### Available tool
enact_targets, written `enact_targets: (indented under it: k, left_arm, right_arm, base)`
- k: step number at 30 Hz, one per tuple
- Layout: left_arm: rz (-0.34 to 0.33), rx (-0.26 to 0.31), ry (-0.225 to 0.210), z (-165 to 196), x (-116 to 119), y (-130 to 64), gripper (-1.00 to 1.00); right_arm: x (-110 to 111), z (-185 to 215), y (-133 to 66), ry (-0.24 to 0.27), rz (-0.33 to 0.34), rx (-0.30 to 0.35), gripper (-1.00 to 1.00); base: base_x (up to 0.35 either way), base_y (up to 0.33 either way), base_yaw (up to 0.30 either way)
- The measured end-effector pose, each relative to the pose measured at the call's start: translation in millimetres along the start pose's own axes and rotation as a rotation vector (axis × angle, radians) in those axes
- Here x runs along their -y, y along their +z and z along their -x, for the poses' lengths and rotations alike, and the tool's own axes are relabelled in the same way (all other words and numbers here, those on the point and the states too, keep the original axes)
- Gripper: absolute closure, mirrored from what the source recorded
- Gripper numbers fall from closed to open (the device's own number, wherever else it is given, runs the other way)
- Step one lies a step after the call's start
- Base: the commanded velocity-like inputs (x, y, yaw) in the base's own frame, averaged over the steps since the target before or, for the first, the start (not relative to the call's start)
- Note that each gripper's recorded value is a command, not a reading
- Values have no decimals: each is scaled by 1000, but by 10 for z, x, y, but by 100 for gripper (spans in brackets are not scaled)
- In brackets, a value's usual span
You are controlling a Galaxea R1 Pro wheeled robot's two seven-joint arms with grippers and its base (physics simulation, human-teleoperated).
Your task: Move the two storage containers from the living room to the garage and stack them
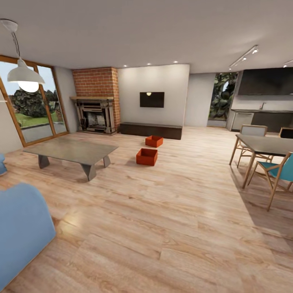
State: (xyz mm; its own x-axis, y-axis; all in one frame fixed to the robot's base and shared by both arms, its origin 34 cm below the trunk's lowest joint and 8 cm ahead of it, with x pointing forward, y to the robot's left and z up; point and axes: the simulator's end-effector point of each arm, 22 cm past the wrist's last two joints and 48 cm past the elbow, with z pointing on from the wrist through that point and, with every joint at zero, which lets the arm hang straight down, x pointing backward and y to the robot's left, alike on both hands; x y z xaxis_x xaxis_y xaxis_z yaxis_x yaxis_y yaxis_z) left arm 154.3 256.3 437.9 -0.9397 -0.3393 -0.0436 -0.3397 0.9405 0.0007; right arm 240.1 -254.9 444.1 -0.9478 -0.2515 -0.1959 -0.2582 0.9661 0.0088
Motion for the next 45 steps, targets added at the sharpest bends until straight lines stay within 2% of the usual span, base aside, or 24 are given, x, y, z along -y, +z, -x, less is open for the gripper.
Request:
enact_targets:
  k: [14, 45]
  left_arm:
    - [-2, 6, 2, 7, 21, 0, -100]
    - [-2, 4, 2, 0, 20, 0, -100]
  right_arm:
    - [5, 3, 0, 0, -1, 0, -100]
    - [3, 0, 0, 0, -1, 0, -100]
  base:
    - [325, 70, 0]
    - [325, 2, 0]
